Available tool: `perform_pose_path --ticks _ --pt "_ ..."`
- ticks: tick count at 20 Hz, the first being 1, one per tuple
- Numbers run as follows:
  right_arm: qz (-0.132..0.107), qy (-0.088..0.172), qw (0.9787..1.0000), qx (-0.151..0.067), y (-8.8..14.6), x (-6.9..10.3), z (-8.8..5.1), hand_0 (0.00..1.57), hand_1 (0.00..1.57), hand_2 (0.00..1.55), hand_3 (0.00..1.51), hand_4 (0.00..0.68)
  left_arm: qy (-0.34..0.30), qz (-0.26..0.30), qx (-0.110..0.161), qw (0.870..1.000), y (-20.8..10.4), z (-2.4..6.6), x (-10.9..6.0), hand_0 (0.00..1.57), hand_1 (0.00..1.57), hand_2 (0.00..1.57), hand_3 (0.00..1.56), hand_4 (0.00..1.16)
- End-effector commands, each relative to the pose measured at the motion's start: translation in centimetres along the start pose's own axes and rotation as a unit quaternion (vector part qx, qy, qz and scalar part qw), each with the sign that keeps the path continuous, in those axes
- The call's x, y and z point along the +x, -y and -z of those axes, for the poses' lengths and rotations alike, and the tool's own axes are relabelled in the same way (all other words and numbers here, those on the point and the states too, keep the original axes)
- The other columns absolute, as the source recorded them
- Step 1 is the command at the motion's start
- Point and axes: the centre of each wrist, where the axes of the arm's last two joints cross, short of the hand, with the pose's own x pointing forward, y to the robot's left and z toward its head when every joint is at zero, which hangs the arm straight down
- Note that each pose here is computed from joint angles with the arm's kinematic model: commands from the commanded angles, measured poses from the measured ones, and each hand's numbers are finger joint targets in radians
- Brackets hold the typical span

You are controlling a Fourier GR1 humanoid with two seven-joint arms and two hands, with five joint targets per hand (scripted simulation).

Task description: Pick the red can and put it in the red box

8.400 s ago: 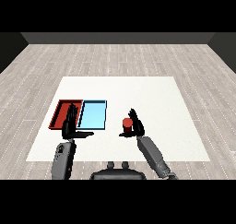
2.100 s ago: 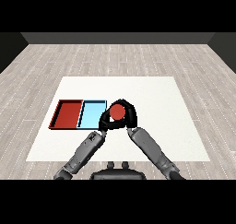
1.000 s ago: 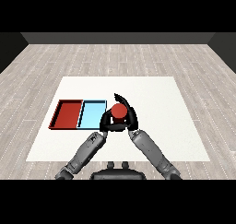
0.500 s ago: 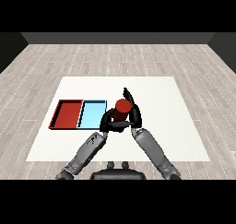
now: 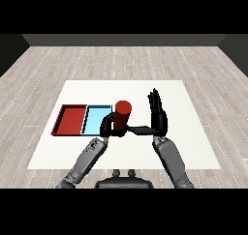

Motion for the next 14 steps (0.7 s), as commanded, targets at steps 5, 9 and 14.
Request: perform_pose_path --ticks 5,9,14 --pt "-0.017 0.016 0.9992 -0.032 6.8 1.7 -4.9 0.0 0.0 0.0 0.0 0.0 0.013 0.033 0.042 0.998 -5.6 2.13 1.4 1.57 1.57 1.57 1.47 1.15" --pt "-0.056 -0.005 0.996 -0.07 10.0 0.6 -5.8 0.0 0.0 0.0 0.0 0.0 0.004 0.075 0.077 0.994 -8.5 3.62 4.3 1.57 1.57 1.57 1.46 1.13" --pt "-0.058 -0.019 0.9942 -0.089 10.7 -1.4 -8.0 0.0 0.0 0.0 0.0 0.0 -0.027 0.145 0.133 0.98 -15.3 3.38 4.1 1.57 1.57 1.57 1.49 1.13"
